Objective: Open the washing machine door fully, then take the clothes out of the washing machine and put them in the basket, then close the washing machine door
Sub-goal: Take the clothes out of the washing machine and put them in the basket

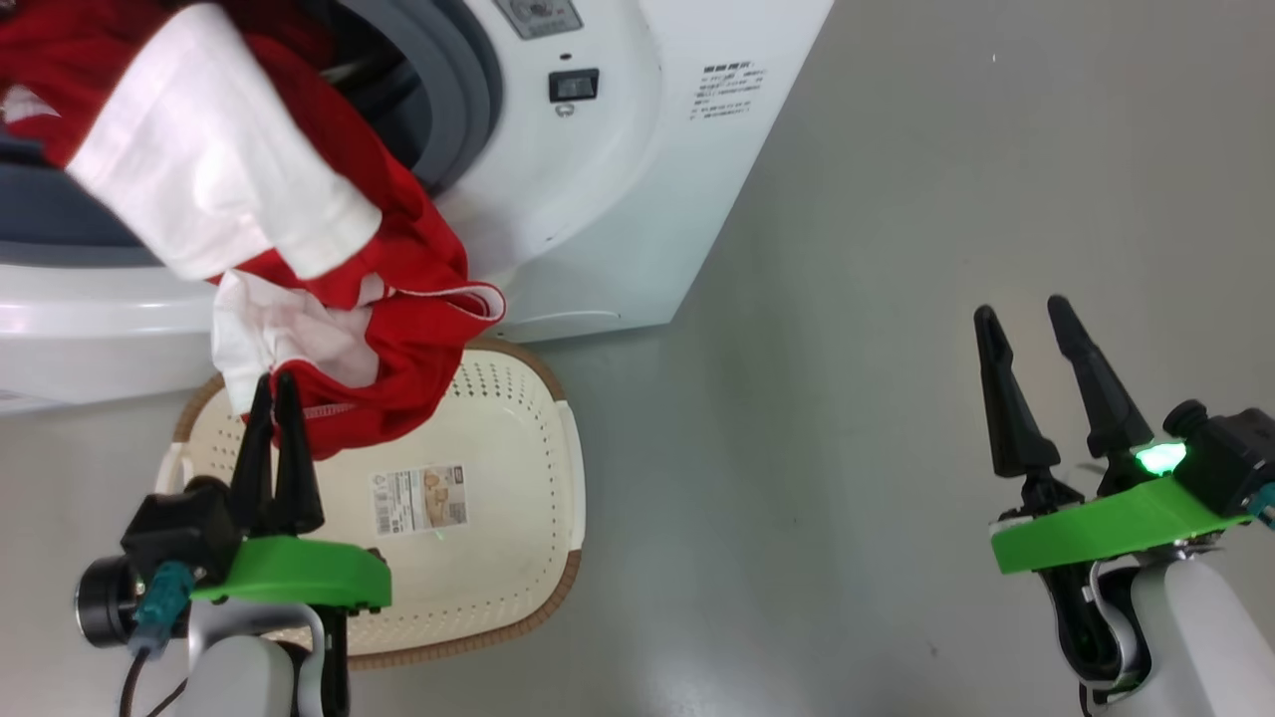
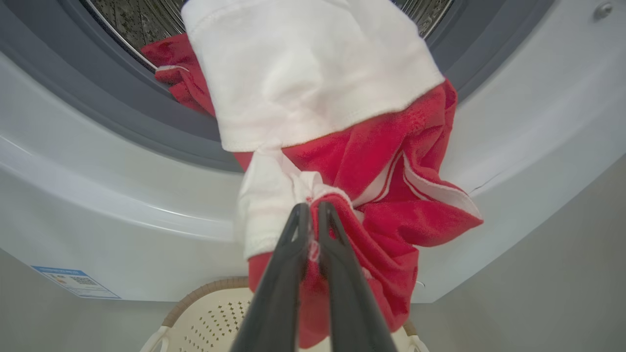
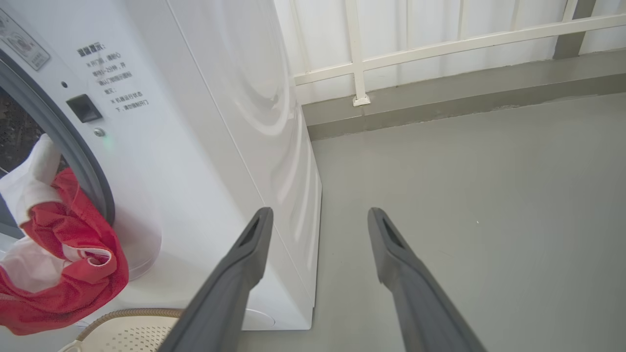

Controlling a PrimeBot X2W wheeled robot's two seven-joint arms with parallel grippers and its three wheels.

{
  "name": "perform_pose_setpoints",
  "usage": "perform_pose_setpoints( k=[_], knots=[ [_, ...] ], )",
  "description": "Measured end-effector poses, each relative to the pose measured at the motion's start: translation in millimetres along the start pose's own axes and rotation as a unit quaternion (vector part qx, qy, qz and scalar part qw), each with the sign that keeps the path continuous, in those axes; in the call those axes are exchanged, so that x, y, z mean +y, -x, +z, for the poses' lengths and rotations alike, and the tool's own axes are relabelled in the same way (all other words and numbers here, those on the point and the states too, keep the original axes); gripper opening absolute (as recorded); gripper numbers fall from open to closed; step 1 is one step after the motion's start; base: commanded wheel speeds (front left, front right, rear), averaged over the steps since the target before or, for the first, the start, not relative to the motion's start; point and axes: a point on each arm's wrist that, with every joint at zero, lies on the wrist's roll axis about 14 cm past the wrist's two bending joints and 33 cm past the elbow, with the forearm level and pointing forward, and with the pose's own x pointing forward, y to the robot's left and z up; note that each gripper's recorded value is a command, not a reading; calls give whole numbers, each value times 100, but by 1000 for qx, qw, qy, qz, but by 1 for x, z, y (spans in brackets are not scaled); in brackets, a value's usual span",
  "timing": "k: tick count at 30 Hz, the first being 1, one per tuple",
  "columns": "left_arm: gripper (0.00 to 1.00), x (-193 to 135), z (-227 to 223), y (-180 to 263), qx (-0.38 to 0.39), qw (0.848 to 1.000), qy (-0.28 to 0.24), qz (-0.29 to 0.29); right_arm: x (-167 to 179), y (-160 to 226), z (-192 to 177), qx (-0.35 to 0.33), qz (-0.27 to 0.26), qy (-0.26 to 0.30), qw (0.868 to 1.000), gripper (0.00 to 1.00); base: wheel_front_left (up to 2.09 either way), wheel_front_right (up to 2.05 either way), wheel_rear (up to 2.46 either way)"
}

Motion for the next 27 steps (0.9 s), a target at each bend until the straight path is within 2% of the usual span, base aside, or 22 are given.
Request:
perform_pose_setpoints(
  k=[9, 17, 21, 25, 26, 27],
  knots=[
    [0, 0, -62, -6, 89, 996, -11, -5, -5, -13, -8, 6, -5, 2, 1000, 100, 0, 0, 0],
    [0, -5, -96, -17, 136, 991, -16, -15, -10, -23, -17, 14, -11, 3, 1000, 100, 0, 0, 0],
    [22, -7, -106, -23, 149, 989, -15, -18, -11, -26, -21, 17, -11, 4, 1000, 100, 0, 0, 0],
    [53, -6, -112, -27, 157, 987, -15, -17, -13, -27, -27, 24, -13, 4, 1000, 100, 0, 0, 0],
    [93, -6, -113, -29, 158, 987, -14, -16, -13, -29, -28, 24, -12, 4, 1000, 100, 0, 0, 0],
    [100, -6, -113, -30, 157, 987, -14, -16, -12, -31, -27, 23, -11, 4, 1000, 100, 0, 0, 0]
  ],
)
